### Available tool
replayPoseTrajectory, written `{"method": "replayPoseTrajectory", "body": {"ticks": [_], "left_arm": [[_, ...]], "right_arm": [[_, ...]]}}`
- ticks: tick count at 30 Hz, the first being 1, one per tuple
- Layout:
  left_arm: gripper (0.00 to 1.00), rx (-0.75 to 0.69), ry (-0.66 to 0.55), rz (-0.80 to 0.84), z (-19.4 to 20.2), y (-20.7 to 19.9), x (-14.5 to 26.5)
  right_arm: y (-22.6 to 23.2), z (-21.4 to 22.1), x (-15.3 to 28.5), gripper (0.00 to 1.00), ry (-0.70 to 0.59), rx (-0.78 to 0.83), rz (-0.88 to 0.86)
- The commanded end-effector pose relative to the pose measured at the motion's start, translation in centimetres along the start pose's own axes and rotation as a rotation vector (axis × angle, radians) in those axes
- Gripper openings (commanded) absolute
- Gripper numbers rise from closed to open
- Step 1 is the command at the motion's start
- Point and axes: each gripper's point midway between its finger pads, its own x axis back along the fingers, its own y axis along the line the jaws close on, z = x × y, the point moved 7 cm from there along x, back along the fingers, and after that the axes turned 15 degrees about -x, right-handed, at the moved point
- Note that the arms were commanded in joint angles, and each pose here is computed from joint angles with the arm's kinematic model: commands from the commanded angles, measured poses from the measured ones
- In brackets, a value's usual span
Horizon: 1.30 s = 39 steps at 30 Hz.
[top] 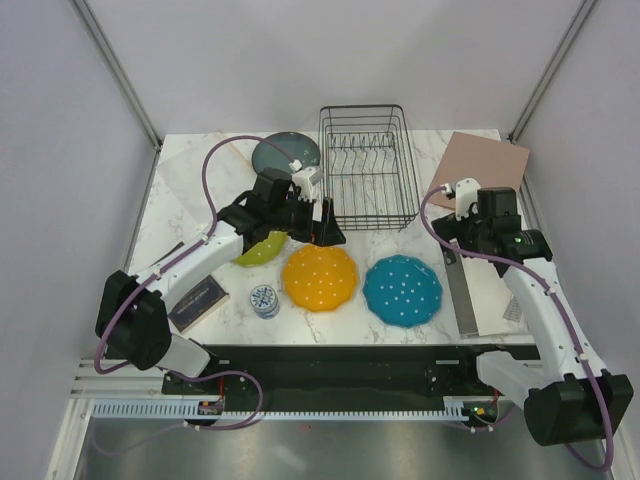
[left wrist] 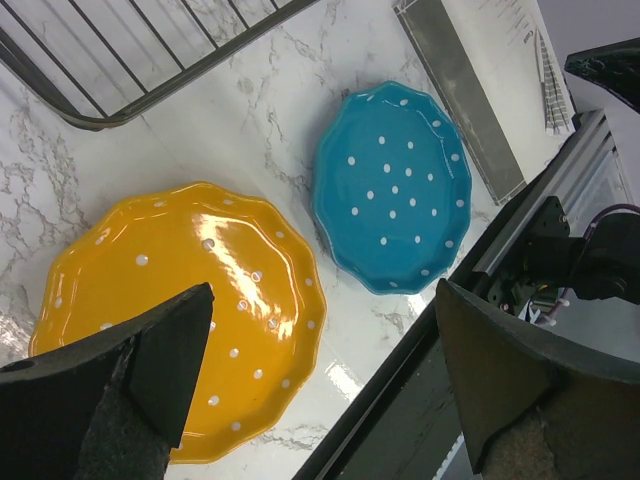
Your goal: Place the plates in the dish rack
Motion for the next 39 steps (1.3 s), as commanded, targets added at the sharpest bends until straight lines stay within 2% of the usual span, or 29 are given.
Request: {"method": "replayPoseTrajectory", "body": {"ticks": [1,7,12,14,17,27,36,39], "left_arm": [[0.99,-0.037,-0.043,-0.008,-0.8,-0.2,0.6],[0.99,-0.078,-0.042,-0.041,-0.7,0.2,0.9],[0.99,-0.171,-0.042,-0.151,-1.0,1.8,1.1],[0.99,-0.221,-0.036,-0.205,-1.3,2.7,1.4],[0.99,-0.306,0.008,-0.185,-1.1,3.0,1.7],[1.0,-0.242,0.026,-0.163,-0.1,2.7,1.6],[1.0,-0.23,0.038,-0.164,-0.1,3.0,1.0],[1.0,-0.223,0.036,-0.165,-0.2,3.1,0.8]], "right_arm": [[0.4,0.2,-1.2,0.98,0.026,0.079,-0.077],[1.9,1.0,-2.5,0.98,0.05,0.244,-0.293],[2.2,3.0,-4.8,0.96,0.27,0.25,-0.485],[2.0,3.8,-5.9,0.91,0.363,0.241,-0.575],[1.9,4.4,-7.3,0.84,0.465,0.25,-0.678],[0.0,4.5,-11.2,0.84,0.534,0.223,-0.694],[0.4,6.6,-13.8,0.71,0.613,0.152,-0.756],[0.5,7.0,-14.4,0.64,0.609,0.131,-0.75]]}}
